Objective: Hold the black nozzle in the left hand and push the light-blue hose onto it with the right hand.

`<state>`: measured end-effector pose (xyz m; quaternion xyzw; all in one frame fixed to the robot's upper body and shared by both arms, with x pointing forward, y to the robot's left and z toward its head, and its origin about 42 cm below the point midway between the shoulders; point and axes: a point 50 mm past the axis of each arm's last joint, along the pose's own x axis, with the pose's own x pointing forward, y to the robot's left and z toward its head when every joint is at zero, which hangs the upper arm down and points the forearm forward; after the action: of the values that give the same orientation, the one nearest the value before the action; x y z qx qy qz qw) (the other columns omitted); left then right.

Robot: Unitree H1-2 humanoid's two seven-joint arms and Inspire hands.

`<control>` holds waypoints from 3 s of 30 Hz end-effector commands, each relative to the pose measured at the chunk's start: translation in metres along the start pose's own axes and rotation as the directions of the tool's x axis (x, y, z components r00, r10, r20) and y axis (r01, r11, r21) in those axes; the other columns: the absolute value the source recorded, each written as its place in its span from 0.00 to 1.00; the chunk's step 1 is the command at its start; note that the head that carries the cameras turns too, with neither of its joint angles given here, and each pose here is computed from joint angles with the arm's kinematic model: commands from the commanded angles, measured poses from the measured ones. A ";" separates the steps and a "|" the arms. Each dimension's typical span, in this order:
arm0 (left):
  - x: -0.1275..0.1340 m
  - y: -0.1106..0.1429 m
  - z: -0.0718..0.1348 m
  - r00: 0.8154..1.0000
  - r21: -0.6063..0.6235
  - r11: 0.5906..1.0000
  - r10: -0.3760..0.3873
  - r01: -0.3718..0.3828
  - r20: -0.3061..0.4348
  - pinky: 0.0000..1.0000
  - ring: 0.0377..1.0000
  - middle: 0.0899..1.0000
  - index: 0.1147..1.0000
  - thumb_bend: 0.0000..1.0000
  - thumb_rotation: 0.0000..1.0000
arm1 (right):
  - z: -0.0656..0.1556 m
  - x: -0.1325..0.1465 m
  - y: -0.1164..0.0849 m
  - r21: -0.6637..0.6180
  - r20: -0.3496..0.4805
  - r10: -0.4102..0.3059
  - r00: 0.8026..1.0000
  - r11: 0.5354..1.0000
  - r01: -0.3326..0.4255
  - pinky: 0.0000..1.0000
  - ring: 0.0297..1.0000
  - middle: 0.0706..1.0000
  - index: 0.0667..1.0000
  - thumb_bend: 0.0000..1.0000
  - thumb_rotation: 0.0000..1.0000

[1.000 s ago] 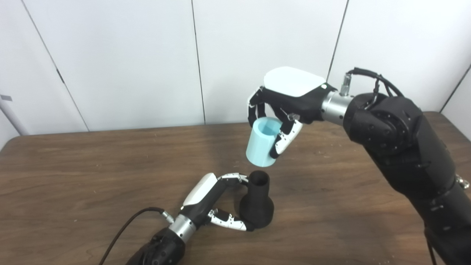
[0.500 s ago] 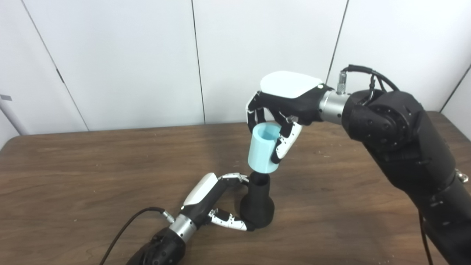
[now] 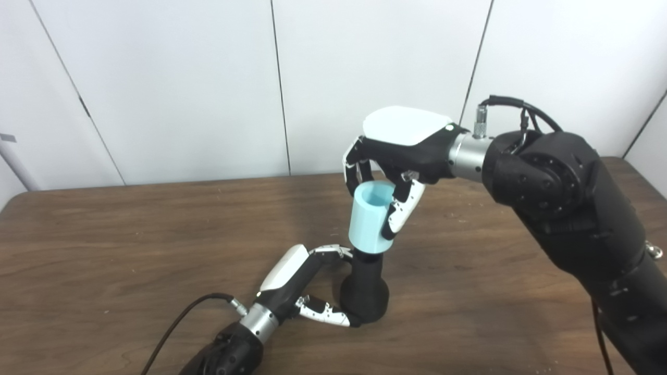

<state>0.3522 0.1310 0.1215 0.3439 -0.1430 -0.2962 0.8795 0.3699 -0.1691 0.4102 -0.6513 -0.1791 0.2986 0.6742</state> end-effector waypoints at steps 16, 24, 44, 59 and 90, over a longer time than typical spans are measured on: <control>-0.031 -0.042 -0.031 0.957 0.006 0.977 -0.207 0.212 -0.205 0.85 0.84 0.73 0.42 0.52 0.07 | 0.004 -0.007 -0.009 -0.023 0.010 -0.062 0.998 0.998 0.062 0.19 0.25 0.36 0.48 0.52 0.00; -0.031 -0.040 -0.030 0.958 0.011 0.977 -0.206 0.213 -0.200 0.86 0.84 0.73 0.42 0.52 0.07 | 0.005 -0.006 -0.006 -0.019 0.002 -0.046 0.999 0.999 0.046 0.20 0.26 0.36 0.48 0.52 0.00; -0.029 -0.040 -0.028 0.957 -0.002 0.978 -0.207 0.211 -0.204 0.86 0.84 0.73 0.42 0.52 0.07 | 0.007 -0.006 -0.002 -0.014 0.005 -0.028 1.000 1.000 0.028 0.20 0.26 0.36 0.48 0.52 0.00; -0.028 -0.039 -0.027 0.956 0.000 0.977 -0.209 0.213 -0.205 0.88 0.85 0.73 0.42 0.52 0.07 | 0.008 -0.006 -0.004 -0.013 0.028 -0.035 0.999 0.999 0.035 0.20 0.26 0.36 0.48 0.52 0.00; -0.028 -0.039 -0.027 0.957 0.003 0.977 -0.208 0.213 -0.204 0.88 0.85 0.73 0.42 0.52 0.07 | 0.010 -0.008 0.008 0.017 0.044 0.002 0.999 1.000 -0.003 0.20 0.26 0.36 0.48 0.52 0.00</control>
<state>0.3497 0.1283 0.1240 0.3465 -0.1370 -0.2976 0.8790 0.3612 -0.1681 0.3905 -0.6332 -0.1635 0.3272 0.6821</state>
